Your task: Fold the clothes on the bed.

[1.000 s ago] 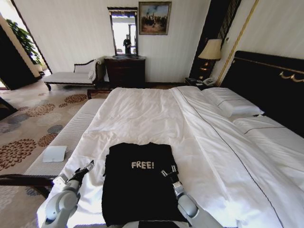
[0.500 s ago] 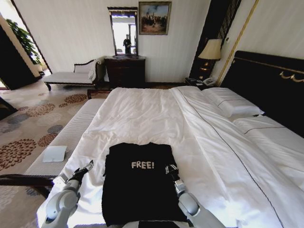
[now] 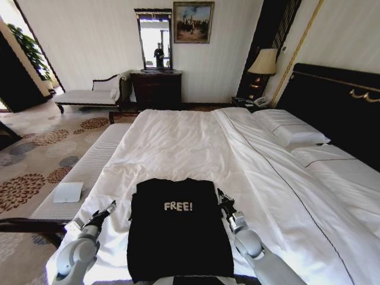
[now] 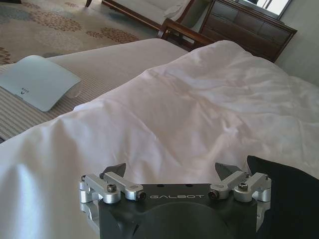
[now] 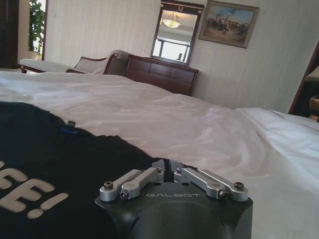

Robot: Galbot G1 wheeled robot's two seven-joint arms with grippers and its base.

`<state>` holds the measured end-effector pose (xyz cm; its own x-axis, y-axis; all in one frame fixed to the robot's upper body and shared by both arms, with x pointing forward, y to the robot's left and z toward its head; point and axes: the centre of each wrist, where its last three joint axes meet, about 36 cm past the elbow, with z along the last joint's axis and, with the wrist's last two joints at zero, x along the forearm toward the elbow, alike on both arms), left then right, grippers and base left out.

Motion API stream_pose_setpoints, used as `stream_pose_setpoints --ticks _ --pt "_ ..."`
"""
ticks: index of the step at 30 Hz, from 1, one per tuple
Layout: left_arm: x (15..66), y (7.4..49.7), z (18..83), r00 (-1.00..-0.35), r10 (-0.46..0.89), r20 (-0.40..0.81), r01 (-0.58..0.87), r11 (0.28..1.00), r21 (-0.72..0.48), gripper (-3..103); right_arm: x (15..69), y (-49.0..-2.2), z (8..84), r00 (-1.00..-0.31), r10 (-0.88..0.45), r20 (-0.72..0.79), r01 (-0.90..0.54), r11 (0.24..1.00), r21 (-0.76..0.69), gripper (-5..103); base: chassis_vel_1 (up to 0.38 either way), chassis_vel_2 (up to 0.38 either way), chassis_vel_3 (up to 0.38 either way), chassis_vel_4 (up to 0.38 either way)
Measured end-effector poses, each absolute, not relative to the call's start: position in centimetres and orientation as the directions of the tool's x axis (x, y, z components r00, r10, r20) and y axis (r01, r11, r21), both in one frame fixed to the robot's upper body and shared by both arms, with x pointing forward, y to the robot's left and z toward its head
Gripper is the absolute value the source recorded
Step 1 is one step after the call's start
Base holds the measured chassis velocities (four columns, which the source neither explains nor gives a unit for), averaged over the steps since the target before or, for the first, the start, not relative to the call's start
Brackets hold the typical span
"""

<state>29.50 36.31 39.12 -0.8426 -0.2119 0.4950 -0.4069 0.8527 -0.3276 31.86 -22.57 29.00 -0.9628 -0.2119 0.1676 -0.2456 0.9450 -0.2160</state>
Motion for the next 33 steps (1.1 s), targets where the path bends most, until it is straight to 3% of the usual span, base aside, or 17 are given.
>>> stream_pose_setpoints --ticks 10,13,16,20,22,24,26,29,31,33 --pt "29.4 36.7 39.7 -0.845 -0.219 0.488 -0.405 0.858 -0.316 100 30.6 -20.4 25.0 -0.94 -0.267 0.214 -0.316 0.917 -0.244 37 0.0 0.0 0.0 0.0" --pt "29.4 36.9 39.6 -0.843 -0.223 0.49 -0.408 0.858 -0.313 100 30.5 -20.2 24.4 -0.936 -0.266 0.232 -0.319 0.918 -0.234 54 0.0 0.0 0.0 0.0" --pt "29.4 37.0 39.5 -0.841 -0.225 0.492 -0.411 0.857 -0.311 100 30.4 -20.1 24.2 -0.934 -0.263 0.242 -0.319 0.92 -0.227 59 0.0 0.0 0.0 0.0" --pt "29.8 37.0 39.3 -0.841 -0.223 0.492 -0.411 0.856 -0.314 100 30.3 -20.2 24.0 -0.932 -0.265 0.247 -0.322 0.919 -0.23 81 0.0 0.0 0.0 0.0" --pt "29.9 36.9 39.3 -0.842 -0.222 0.492 -0.41 0.856 -0.315 100 30.3 -20.2 23.9 -0.932 -0.265 0.249 -0.322 0.918 -0.231 81 0.0 0.0 0.0 0.0" --pt "30.0 36.9 39.1 -0.841 -0.22 0.494 -0.41 0.855 -0.318 100 30.5 -20.4 23.7 -0.931 -0.26 0.256 -0.321 0.918 -0.235 89 0.0 0.0 0.0 0.0" --pt "30.0 36.8 39.1 -0.841 -0.22 0.495 -0.411 0.854 -0.318 100 30.6 -20.4 23.5 -0.931 -0.256 0.26 -0.319 0.918 -0.237 85 0.0 0.0 0.0 0.0" --pt "30.2 36.8 39.0 -0.84 -0.219 0.496 -0.411 0.854 -0.319 100 30.8 -20.6 23.5 -0.932 -0.248 0.266 -0.313 0.919 -0.238 68 0.0 0.0 0.0 0.0" --pt "30.2 36.9 39.0 -0.84 -0.219 0.496 -0.411 0.854 -0.319 100 30.8 -20.7 23.5 -0.932 -0.247 0.267 -0.312 0.92 -0.238 68 0.0 0.0 0.0 0.0" --pt "30.3 36.9 39.0 -0.841 -0.219 0.495 -0.411 0.853 -0.321 100 30.9 -20.9 23.5 -0.932 -0.244 0.268 -0.31 0.92 -0.239 57 0.0 0.0 0.0 0.0"
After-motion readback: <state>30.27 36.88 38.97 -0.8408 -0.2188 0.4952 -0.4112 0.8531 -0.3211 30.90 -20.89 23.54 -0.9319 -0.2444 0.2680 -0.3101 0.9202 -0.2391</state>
